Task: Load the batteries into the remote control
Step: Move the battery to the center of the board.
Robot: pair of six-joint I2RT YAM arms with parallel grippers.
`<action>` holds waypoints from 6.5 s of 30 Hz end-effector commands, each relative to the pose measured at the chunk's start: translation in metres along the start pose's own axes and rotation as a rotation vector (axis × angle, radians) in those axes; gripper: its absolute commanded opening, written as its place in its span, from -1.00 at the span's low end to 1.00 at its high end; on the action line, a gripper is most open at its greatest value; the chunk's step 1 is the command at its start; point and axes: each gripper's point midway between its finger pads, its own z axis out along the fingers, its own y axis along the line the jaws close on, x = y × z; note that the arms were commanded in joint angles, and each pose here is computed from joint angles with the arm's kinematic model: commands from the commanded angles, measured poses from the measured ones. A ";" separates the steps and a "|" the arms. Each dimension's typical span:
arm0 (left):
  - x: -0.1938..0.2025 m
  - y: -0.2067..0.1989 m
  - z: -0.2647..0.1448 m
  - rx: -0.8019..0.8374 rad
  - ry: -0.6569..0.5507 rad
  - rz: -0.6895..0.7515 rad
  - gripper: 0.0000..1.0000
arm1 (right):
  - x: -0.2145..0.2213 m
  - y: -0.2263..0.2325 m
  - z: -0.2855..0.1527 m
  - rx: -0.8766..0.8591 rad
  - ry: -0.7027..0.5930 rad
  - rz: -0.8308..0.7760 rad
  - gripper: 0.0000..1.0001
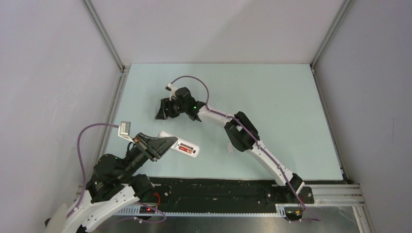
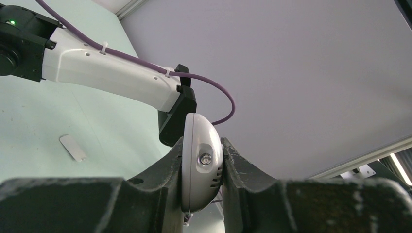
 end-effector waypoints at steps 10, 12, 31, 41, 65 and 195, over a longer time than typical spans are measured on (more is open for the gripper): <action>-0.004 -0.011 -0.011 0.060 -0.011 -0.039 -1.00 | 0.028 -0.018 -0.007 0.290 0.066 -0.031 0.08; -0.003 -0.011 -0.013 0.063 -0.010 -0.043 -1.00 | 0.027 -0.019 -0.007 0.307 0.066 -0.039 0.01; -0.012 -0.013 -0.030 0.072 -0.038 -0.033 -0.97 | 0.028 -0.017 0.000 0.414 0.052 -0.129 -0.27; -0.015 -0.013 -0.035 0.067 -0.051 -0.025 -0.96 | 0.026 -0.018 0.003 0.435 0.017 -0.096 -0.40; -0.019 -0.009 -0.040 0.041 -0.063 0.003 -0.93 | 0.008 -0.023 0.007 0.474 -0.077 -0.073 -0.25; -0.037 0.000 -0.039 -0.057 -0.124 0.063 -0.88 | 0.151 -0.058 -0.198 0.796 0.227 -0.197 -0.04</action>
